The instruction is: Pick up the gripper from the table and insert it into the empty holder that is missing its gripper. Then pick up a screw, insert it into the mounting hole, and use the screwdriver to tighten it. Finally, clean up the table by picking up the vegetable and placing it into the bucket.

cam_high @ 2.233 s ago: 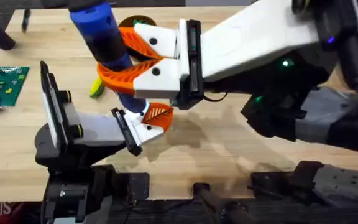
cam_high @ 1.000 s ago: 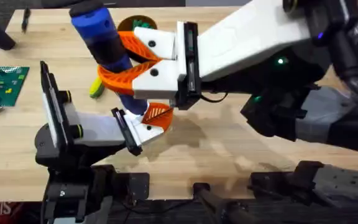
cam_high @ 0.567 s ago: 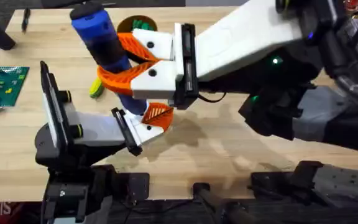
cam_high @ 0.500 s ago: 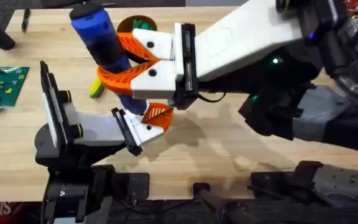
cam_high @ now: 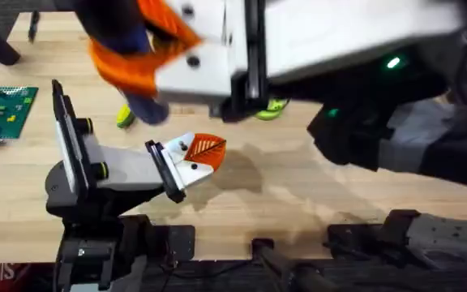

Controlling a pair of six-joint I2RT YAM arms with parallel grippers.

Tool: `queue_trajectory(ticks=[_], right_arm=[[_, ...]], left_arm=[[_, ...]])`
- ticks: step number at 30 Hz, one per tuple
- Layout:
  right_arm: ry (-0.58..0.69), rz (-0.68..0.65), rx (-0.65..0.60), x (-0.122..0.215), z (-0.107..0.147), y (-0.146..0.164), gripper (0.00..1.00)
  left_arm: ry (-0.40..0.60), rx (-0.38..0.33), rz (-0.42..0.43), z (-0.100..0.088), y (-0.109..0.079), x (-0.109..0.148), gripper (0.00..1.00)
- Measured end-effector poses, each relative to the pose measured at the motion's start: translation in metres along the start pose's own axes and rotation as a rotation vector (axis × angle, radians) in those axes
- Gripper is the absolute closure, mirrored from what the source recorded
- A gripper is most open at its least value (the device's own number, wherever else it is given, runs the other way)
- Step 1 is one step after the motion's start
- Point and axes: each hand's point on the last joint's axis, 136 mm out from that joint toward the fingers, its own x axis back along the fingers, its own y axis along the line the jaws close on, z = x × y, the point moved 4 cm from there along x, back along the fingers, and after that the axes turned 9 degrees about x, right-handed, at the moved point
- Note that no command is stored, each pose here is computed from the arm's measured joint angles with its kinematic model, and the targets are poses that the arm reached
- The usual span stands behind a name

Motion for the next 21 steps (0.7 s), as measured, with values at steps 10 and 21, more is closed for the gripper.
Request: queue_trajectory(ticks=[10, 21], right_arm=[[0.007, -0.011, 0.032, -0.010, -0.028, -0.026, 0.974], [0.546, 0.120, 0.067, 0.083, 0.073, -0.091, 0.974]], left_arm=[[0.000, 0.000, 0.000, 0.000, 0.000, 0.000, 0.993], [0.000, 0.000, 0.000, 0.000, 0.000, 0.000, 0.993]])
